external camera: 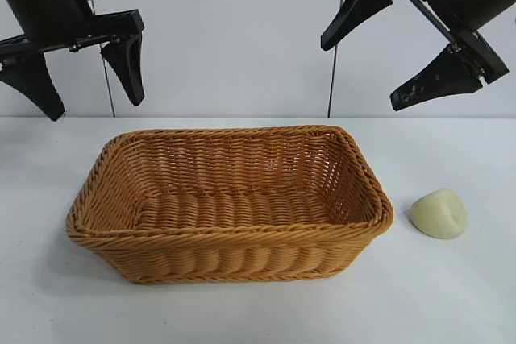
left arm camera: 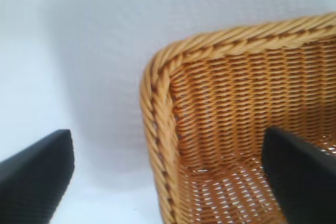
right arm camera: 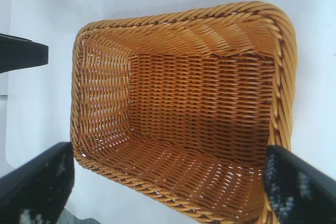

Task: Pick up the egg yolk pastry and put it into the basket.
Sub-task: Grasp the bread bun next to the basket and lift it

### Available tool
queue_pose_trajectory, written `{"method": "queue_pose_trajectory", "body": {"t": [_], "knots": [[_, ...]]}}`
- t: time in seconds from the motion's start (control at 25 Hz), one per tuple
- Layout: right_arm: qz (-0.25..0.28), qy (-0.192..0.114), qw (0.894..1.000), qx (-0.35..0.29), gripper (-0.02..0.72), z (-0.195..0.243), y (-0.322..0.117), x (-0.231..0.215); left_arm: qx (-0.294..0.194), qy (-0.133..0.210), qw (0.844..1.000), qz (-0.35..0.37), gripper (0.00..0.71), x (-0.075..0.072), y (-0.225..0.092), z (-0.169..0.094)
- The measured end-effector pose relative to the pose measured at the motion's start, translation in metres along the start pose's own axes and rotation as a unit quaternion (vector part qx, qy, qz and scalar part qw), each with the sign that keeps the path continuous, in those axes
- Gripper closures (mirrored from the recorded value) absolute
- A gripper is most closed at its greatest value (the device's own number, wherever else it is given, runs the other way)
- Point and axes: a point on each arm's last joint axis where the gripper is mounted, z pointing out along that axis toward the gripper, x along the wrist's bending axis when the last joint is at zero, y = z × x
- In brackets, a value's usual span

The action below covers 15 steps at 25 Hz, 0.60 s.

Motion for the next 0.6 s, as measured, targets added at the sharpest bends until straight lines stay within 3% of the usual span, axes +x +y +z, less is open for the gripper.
{"method": "queue_pose_trajectory", "body": {"t": [0.2, 0.48, 0.6], "knots": [[0.000, 0.000, 1.000, 0.000, 0.008, 0.000, 0.000, 0.000, -0.002, 0.048, 0.999, 0.015, 0.014, 0.013, 0.003, -0.008], [0.000, 0.000, 1.000, 0.000, 0.008, 0.000, 0.000, 0.000, 0.000, 0.075, 0.996, -0.044, 0.014, 0.072, 0.006, -0.019], [0.000, 0.000, 1.000, 0.000, 0.008, 0.000, 0.000, 0.000, 0.002, 0.080, 0.995, -0.055, 0.014, 0.088, 0.005, -0.023]]}}
